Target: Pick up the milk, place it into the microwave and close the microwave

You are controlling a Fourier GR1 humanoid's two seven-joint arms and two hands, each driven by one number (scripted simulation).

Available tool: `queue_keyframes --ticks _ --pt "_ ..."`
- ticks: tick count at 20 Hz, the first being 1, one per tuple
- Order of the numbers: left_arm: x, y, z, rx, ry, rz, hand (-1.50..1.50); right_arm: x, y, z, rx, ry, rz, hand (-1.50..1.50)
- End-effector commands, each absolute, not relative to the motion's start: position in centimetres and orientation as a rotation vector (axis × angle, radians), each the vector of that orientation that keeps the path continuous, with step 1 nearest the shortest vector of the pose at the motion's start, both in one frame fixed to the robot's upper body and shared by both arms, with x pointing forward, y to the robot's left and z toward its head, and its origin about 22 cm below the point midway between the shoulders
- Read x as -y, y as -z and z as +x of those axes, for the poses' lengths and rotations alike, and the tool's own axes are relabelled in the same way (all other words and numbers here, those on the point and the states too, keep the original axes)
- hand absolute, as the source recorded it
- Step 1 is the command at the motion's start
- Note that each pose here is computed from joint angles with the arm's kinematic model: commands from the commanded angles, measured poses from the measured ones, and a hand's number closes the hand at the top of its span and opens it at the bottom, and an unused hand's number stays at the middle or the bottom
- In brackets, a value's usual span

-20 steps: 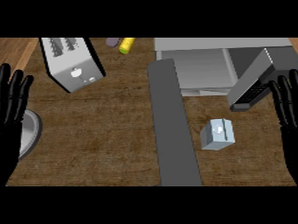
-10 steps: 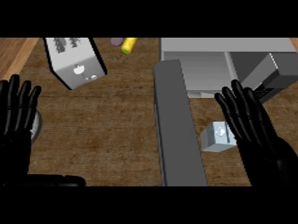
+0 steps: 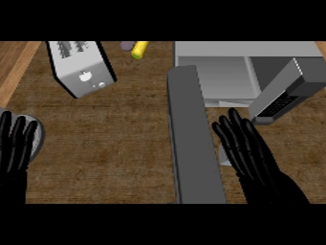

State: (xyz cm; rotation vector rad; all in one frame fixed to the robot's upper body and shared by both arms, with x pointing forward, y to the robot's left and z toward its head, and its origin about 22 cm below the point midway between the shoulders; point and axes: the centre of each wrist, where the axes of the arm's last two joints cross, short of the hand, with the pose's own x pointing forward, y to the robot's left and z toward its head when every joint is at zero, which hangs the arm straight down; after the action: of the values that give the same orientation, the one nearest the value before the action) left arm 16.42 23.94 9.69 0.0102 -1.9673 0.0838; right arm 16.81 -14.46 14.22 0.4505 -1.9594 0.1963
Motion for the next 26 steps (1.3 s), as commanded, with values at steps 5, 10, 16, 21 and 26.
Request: queue_keyframes --ticks 5,10,16,21,26 --pt "-25.5 -9.9 14.6 1.960 -0.091 0.003 -1.50 15.5 -12.1 16.9 1.960 -0.156 0.276 -1.50" --pt "-26.4 -8.5 12.5 1.960 -0.088 0.005 -1.50 16.6 -10.7 18.4 1.931 -0.113 0.224 -1.50" --pt "-26.3 -8.3 11.9 1.959 -0.085 -0.009 -1.50 18.7 -9.5 20.5 1.891 -0.061 0.176 -1.50" --pt "-26.0 -8.6 11.5 1.950 -0.075 0.007 -1.50 20.3 -5.1 19.1 1.841 -0.062 0.125 -1.50" --pt "-26.7 -8.4 10.5 1.964 -0.074 -0.002 -1.50 23.1 -2.8 20.9 1.827 -0.043 0.072 -1.50"
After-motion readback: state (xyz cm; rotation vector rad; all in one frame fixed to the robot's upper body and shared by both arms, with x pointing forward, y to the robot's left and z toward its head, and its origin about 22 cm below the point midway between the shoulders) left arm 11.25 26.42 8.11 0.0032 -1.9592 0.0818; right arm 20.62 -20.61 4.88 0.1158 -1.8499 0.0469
